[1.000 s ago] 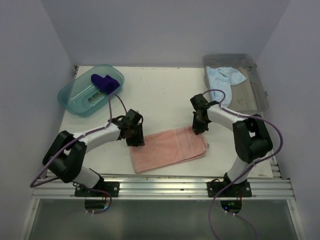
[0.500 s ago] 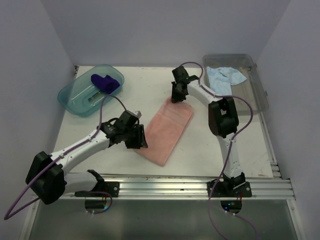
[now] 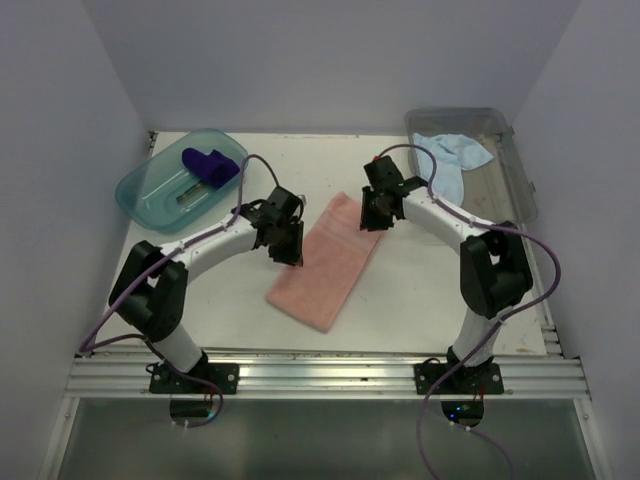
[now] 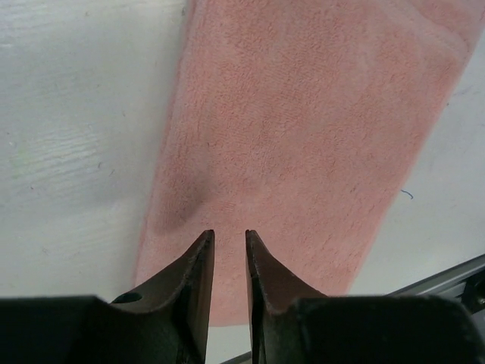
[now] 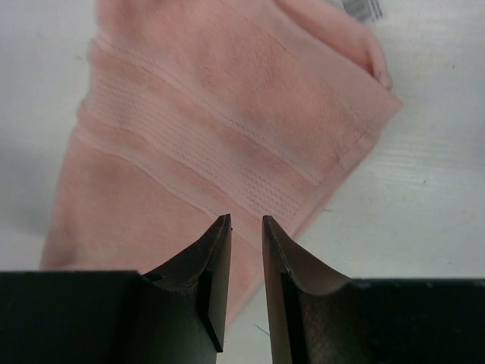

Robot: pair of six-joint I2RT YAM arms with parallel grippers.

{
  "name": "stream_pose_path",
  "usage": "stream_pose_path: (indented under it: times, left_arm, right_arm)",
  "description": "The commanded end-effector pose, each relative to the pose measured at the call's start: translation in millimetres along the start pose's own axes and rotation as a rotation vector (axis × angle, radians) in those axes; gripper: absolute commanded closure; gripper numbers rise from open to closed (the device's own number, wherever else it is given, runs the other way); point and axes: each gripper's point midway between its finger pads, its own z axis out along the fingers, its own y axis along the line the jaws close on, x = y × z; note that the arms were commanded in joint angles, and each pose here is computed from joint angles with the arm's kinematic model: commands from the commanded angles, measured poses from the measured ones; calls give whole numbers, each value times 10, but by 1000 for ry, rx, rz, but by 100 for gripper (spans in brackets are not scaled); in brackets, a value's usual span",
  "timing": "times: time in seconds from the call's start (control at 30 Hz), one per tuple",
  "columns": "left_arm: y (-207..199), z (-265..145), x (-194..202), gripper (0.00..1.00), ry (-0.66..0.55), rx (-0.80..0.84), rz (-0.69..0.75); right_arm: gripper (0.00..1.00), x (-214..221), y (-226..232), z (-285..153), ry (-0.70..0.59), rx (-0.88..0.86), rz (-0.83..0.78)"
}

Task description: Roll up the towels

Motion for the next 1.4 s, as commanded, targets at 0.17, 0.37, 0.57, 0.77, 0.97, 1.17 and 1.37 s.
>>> stream_pose_path:
  times: [0.17, 0.37, 0.57, 0.77, 0.97, 1.17, 1.37]
  left_arm:
    - [165, 114, 466, 75, 103, 24, 16]
    - [58, 240, 281, 73, 61, 45, -25]
    - [-100, 40, 10, 70, -14, 83, 13]
    - [-361, -422, -123, 63, -96, 201, 29]
    - [-194, -824, -44, 59, -187, 146, -8]
    - [28, -758, 323, 60, -149, 114, -75]
    - [183, -548, 522, 72, -109, 73, -136]
  right_arm:
    - [73, 229, -56, 575, 72, 36, -19]
    - [73, -51, 20, 1109, 85, 93, -87]
    - [72, -444, 285, 1021, 5, 21, -118]
    - [59, -675, 399, 329, -88, -45, -135]
    - [56, -238, 216, -396, -117, -97, -74]
    - [56, 616, 85, -766, -79, -153, -31]
    - [58, 1286, 200, -801, -25, -209, -30]
